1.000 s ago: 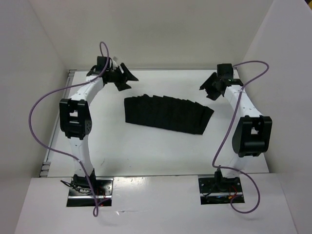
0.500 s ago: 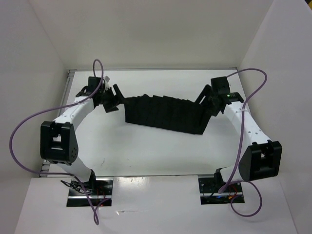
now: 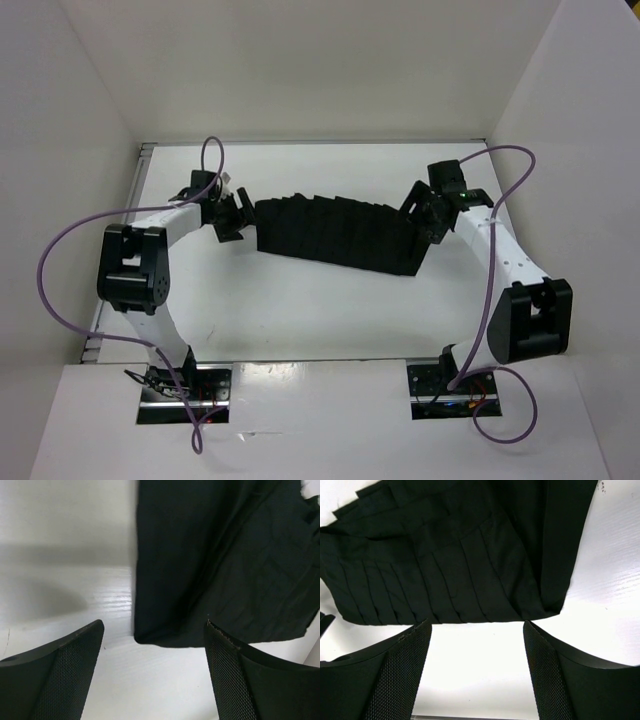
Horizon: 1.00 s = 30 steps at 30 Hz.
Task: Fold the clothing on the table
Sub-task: Fold the skirt
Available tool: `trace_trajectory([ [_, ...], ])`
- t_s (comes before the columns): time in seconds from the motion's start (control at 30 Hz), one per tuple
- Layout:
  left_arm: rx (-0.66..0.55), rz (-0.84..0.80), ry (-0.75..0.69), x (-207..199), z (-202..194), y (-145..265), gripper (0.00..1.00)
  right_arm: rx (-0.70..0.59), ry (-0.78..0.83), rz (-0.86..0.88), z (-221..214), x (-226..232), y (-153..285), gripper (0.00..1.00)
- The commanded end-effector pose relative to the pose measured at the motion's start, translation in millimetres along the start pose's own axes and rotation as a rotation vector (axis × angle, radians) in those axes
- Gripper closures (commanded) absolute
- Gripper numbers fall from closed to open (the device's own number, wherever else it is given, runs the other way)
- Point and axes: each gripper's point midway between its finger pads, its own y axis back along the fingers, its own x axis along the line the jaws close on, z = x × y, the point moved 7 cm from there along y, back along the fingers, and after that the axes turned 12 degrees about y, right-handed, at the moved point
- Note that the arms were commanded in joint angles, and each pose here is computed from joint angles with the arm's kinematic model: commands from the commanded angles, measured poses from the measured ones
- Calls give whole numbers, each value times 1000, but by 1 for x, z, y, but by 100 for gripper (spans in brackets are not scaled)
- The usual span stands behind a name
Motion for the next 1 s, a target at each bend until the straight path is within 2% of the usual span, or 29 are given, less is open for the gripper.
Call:
trace_trajectory([
  [0.0,18,-20,-3,5,4,-17,13,-11,25,20,6,6,-5,21],
  [0.17,36,-10,8,11,-2,-26,13,-21,35,25,9,7,-3,21],
  [0.37,146,-83,-4,6,-22,-40,13,-16,35,33,8,8,-3,21],
  [0.5,231,-111,-3,5,-44,-51,18,-13,26,42,7,9,-8,21],
  [0.53,231,-111,-3,5,-44,-51,26,-3,33,42,5,11,-10,21],
  [0.63,293,-111,0,8,-57,-60,40,-4,41,59,6,16,-8,21],
  [0.8,355,-145,14,9,-69,-74,100,-1,84,104,6,38,-15,21],
  [0.9,344,-172,19,-2,-64,-67,100,24,119,135,7,52,-29,26],
  [0.97,277,-227,-29,-25,-53,-44,100,83,161,161,-1,66,-44,31],
])
